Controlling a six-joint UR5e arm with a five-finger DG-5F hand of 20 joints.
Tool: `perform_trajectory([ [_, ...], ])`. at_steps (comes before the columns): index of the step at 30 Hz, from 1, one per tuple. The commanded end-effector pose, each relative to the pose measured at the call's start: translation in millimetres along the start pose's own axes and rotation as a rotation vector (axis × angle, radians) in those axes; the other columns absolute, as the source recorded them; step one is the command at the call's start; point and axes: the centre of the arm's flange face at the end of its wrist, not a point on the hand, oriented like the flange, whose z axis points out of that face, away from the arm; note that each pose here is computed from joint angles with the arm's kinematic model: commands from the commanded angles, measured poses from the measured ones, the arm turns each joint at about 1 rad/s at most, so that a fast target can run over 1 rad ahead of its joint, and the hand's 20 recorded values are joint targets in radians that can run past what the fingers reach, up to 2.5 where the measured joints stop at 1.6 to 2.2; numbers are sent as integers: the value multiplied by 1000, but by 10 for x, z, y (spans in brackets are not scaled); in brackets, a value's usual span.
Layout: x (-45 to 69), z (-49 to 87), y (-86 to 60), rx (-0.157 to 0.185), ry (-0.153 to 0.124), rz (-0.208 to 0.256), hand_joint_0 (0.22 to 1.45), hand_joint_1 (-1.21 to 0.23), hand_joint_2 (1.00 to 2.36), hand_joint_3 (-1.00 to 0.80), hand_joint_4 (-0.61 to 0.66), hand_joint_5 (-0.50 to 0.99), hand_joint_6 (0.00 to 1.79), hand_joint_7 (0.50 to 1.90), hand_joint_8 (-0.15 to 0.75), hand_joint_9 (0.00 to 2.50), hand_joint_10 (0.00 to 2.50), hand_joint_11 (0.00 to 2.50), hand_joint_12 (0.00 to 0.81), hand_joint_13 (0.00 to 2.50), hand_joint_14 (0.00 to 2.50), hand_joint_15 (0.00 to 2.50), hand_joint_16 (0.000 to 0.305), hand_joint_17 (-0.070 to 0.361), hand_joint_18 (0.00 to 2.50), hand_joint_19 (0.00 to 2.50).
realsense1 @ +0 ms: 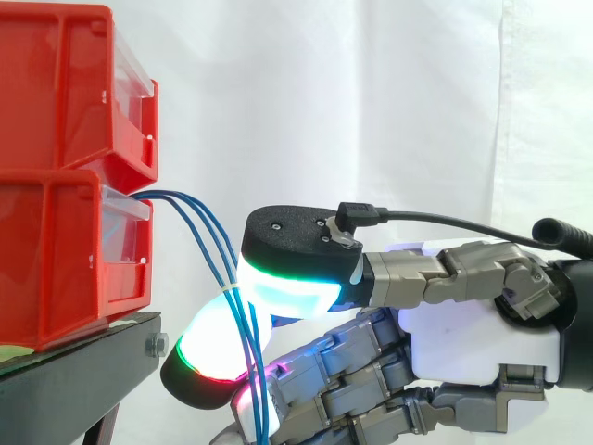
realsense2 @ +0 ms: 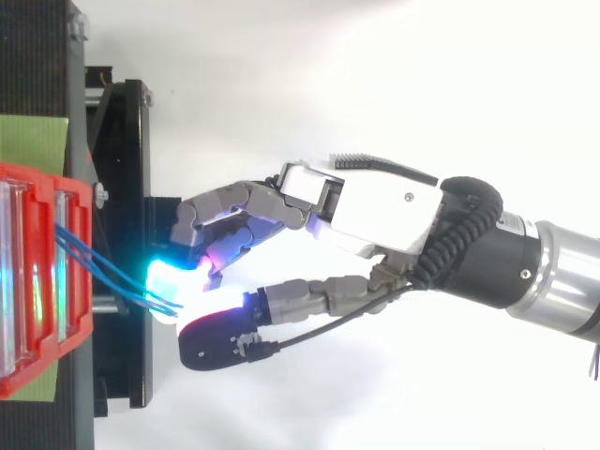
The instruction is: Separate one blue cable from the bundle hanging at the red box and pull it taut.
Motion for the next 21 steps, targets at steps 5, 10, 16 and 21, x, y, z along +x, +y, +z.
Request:
perform_trajectory([
  [5,37,-7,2,-2,5,0,629,-672,1032,-73,88,-222,877,926,295,852,24,779,356,683,18,467,49,110,600,613],
  [10,29,-4,0,-3,6,0,626,-664,1032,-3,74,-219,901,942,312,922,25,875,360,713,20,491,49,110,616,619],
  [16,38,-7,14,-4,7,5,631,-679,1030,-12,84,-217,909,946,318,1003,25,1026,358,823,23,604,48,109,652,647],
  [21,27,-2,13,-5,6,33,602,-681,1023,-231,130,-220,889,978,319,1036,25,1086,360,846,22,623,48,109,662,652],
])
